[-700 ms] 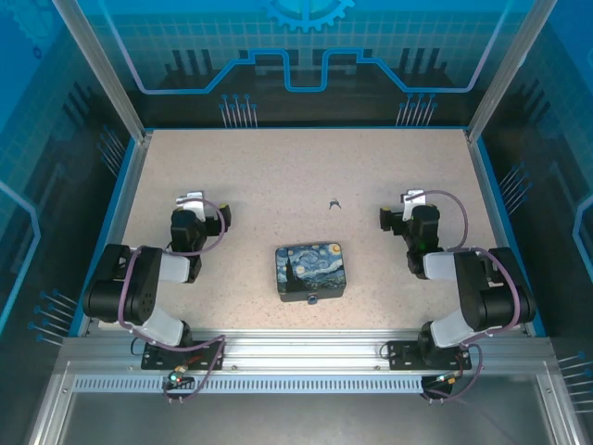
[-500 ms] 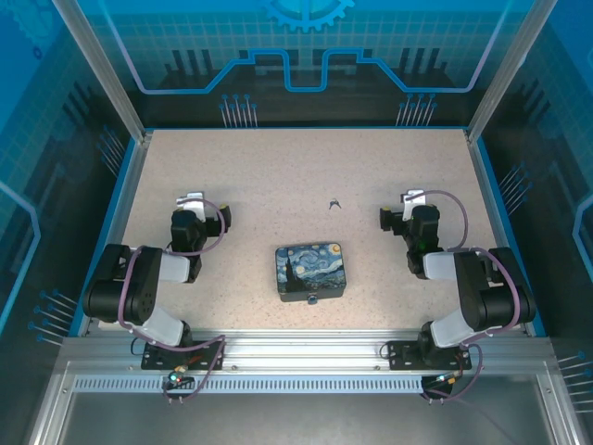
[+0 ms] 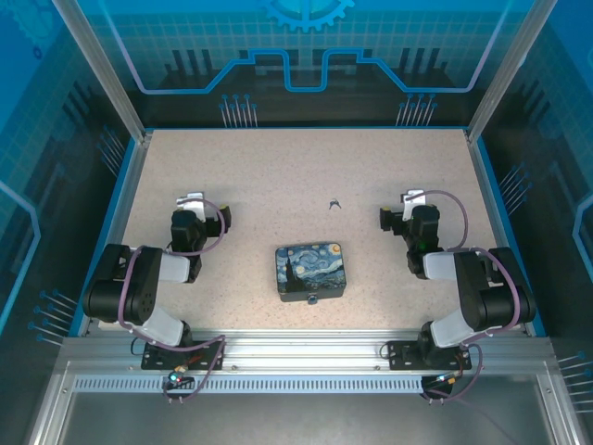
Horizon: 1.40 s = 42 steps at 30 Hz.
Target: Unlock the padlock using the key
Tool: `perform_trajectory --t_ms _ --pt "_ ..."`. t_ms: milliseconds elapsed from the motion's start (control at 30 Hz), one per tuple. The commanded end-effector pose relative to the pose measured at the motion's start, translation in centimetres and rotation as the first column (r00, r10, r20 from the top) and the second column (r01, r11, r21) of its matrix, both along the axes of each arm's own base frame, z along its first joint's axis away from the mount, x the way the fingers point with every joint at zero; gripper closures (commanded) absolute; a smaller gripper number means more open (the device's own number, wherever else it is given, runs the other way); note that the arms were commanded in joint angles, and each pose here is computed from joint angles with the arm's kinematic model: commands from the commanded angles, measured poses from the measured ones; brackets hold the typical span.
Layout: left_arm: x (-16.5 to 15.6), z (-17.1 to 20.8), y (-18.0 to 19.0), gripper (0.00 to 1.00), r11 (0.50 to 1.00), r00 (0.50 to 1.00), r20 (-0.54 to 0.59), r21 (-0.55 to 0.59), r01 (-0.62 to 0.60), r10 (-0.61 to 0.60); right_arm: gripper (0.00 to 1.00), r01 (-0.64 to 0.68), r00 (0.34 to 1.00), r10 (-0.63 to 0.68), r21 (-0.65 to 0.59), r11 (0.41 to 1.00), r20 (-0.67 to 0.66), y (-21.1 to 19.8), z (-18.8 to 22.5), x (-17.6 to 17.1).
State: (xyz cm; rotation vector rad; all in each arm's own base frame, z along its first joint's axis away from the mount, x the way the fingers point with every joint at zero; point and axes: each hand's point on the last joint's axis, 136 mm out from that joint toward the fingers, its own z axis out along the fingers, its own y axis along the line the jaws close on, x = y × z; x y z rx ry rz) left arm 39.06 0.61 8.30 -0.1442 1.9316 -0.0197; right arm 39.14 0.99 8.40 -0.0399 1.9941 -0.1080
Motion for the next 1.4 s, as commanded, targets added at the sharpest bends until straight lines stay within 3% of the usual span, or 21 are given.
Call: perform_trajectory --t_ms 0,233,400,500,567,633,767,933,1067,1200,1367 --pt "0.7 1.1 0.3 0.01 1.000 1.000 0.026 0.005 -0.007 0.007 0.00 0.000 0.999 -0.001 0.016 1.000 0.043 0.1 1.2 0.4" --pt "0.7 1.2 0.3 0.01 1.000 1.000 0.029 0.006 -0.006 0.006 0.00 -0.019 0.999 0.018 0.028 0.999 0.049 0.2 1.4 0.3" --pt "0.9 2.9 1.0 0.01 0.998 0.998 -0.034 0.021 -0.061 0.061 0.00 0.024 1.000 -0.024 -0.014 1.000 0.015 0.2 4.7 -0.4" --pt "1.3 5.2 0.7 0.01 0.999 0.997 -0.061 0.029 -0.046 0.048 0.00 0.043 0.995 -0.038 0.050 0.998 -0.094 0.4 6.3 -1.2" --pt "1.3 7.2 0.7 0.01 0.998 0.996 -0.053 0.014 -0.066 0.067 0.00 0.162 0.983 -0.152 0.103 0.981 -0.100 -1.1 7.3 -1.9" --pt "1.0 8.9 0.4 0.01 0.996 0.995 -0.052 -0.042 -0.083 0.081 0.00 0.287 0.955 -0.255 0.258 0.922 -0.152 -2.4 7.5 -3.4" --pt "-1.2 10.6 -1.5 0.01 0.959 0.983 -0.165 -0.257 -0.118 0.077 0.00 0.226 0.951 -0.072 0.520 0.823 -0.300 0.0 6.9 -4.9" --pt "-6.2 8.4 -6.7 0.01 0.868 0.918 -0.390 -0.477 -0.138 -0.068 0.00 0.091 0.857 0.248 0.608 0.789 -0.451 7.4 4.2 -8.9" --pt "-10.4 6.6 -11.3 0.01 0.821 0.878 -0.438 -0.562 -0.097 -0.195 0.02 -0.011 0.730 0.416 0.599 0.800 -0.542 13.0 2.0 -14.4" --pt "-13.6 5.3 -14.4 0.01 0.786 0.843 -0.465 -0.612 -0.085 -0.271 0.02 -0.062 0.661 0.470 0.581 0.811 -0.585 16.1 0.7 -18.8" --pt "-16.0 3.2 -16.7 0.01 0.790 0.806 -0.504 -0.609 -0.076 -0.311 0.02 -0.042 0.656 0.444 0.557 0.829 -0.610 17.0 -0.9 -21.5"
